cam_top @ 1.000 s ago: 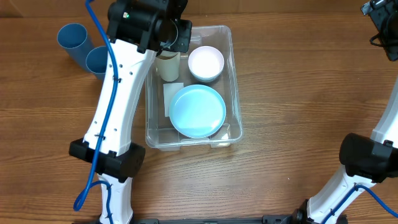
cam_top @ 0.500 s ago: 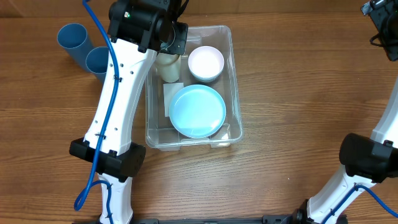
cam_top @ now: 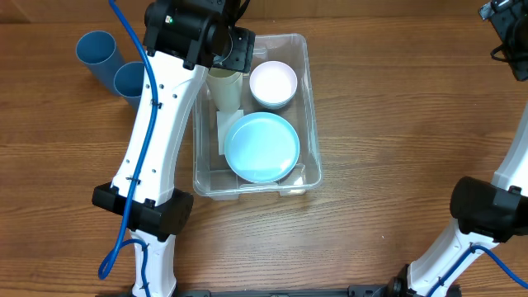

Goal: Pack container
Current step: 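Carry the second beige cup over the container and drop it into the first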

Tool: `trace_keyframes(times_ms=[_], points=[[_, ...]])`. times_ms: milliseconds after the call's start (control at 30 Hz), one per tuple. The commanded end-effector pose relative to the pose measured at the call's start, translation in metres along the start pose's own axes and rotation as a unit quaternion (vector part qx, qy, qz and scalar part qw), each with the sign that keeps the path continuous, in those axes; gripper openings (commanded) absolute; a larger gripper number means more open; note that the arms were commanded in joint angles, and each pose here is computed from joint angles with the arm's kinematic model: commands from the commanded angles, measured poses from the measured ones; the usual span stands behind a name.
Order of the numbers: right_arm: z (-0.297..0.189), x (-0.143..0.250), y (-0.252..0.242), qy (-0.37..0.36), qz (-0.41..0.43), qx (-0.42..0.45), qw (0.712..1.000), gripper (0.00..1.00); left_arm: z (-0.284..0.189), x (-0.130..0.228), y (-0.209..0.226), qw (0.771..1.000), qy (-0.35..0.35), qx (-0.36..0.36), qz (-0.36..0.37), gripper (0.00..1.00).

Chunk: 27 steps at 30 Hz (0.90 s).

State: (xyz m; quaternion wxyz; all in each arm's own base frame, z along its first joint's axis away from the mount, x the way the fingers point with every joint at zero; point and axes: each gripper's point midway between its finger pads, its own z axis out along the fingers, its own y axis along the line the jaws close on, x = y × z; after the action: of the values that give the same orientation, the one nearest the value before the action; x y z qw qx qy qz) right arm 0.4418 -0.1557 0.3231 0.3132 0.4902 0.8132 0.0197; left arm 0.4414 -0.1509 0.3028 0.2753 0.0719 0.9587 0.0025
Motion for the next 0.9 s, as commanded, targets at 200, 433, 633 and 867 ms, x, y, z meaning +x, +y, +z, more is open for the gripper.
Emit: trace_keyframes(times_ms=[200, 433, 633, 867], points=[[-0.005, -0.003, 0.002, -0.007, 0.003, -0.006, 1.0, 1.0, -0.029, 0.003, 0.044, 0.994, -0.004, 0.01, -0.109, 0.77], [-0.005, -0.003, 0.002, -0.007, 0.003, -0.006, 1.0, 1.0, -0.036, 0.022, -0.006, 0.993, 0.03, 0.113, 0.022, 0.68], [-0.005, -0.003, 0.002, -0.007, 0.003, -0.006, 1.0, 1.0, -0.035, 0.043, -0.051, 0.983, 0.054, 0.134, 0.113, 0.14], [-0.005, -0.003, 0.002, -0.007, 0.003, -0.006, 1.0, 1.0, 0.017, 0.093, -0.05, 0.971, 0.173, 0.099, 0.131, 0.04]])
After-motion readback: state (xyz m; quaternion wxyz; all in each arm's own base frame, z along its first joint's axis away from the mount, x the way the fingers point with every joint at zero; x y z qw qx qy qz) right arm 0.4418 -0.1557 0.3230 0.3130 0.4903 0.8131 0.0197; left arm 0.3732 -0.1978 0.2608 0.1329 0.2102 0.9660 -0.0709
